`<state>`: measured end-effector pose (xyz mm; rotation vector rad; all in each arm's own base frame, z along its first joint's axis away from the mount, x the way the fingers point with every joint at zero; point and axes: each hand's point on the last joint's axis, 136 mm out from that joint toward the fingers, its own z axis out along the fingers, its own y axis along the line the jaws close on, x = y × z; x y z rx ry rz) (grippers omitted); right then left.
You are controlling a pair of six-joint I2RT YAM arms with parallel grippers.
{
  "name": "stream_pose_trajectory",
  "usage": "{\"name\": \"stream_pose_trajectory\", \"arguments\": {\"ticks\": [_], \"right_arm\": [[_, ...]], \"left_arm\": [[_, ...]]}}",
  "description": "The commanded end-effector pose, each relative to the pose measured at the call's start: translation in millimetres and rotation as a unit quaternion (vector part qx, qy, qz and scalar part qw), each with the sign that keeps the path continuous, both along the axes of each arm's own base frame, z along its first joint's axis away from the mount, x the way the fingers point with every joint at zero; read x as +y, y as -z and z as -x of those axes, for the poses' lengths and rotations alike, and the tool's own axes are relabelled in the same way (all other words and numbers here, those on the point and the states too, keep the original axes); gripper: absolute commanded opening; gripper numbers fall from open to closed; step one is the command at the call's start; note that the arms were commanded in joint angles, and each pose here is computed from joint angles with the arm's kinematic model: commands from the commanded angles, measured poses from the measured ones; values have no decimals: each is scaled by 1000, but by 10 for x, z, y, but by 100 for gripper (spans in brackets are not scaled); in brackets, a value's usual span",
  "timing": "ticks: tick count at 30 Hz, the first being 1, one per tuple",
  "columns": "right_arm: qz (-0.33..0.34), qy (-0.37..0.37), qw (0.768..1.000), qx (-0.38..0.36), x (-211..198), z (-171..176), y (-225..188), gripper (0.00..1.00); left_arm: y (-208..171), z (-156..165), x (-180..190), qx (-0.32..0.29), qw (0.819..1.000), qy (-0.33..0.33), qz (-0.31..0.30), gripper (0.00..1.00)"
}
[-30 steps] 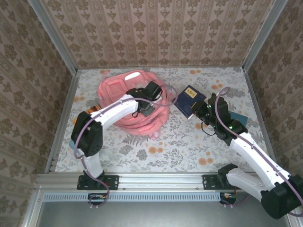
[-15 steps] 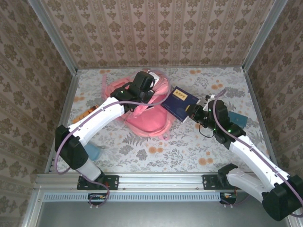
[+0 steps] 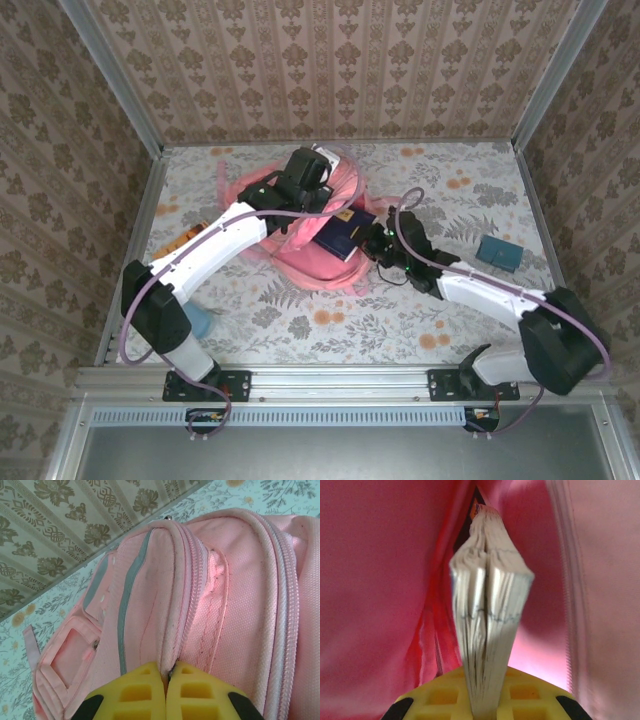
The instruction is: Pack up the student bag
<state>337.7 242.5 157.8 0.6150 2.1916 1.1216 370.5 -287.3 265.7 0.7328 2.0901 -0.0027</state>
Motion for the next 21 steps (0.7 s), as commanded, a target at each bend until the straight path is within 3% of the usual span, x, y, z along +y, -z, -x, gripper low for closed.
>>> {"name": "stream_pose_trajectory", "arguments": {"ticks": [1, 5, 16, 19, 21], "right_arm": [[-62, 44, 996, -43, 191, -323, -340, 6], [-87, 59, 993, -45, 352, -525, -241, 7], [-80, 97, 992, -22, 790, -1046, 141, 13], [-92, 84, 992, 3, 956, -1078, 302, 20], [-93, 59, 994, 17, 1072, -1062, 358, 32]], "left_arm": [[-699, -100, -175, -72, 993, -6, 98, 0], [-725, -113, -165, -74, 992, -11, 99, 0], [-729, -91, -129, -66, 992, -14, 103, 0], [-729, -92, -117, -64, 992, -15, 105, 0], [-711, -97, -111, -62, 992, -16, 106, 0]]}}
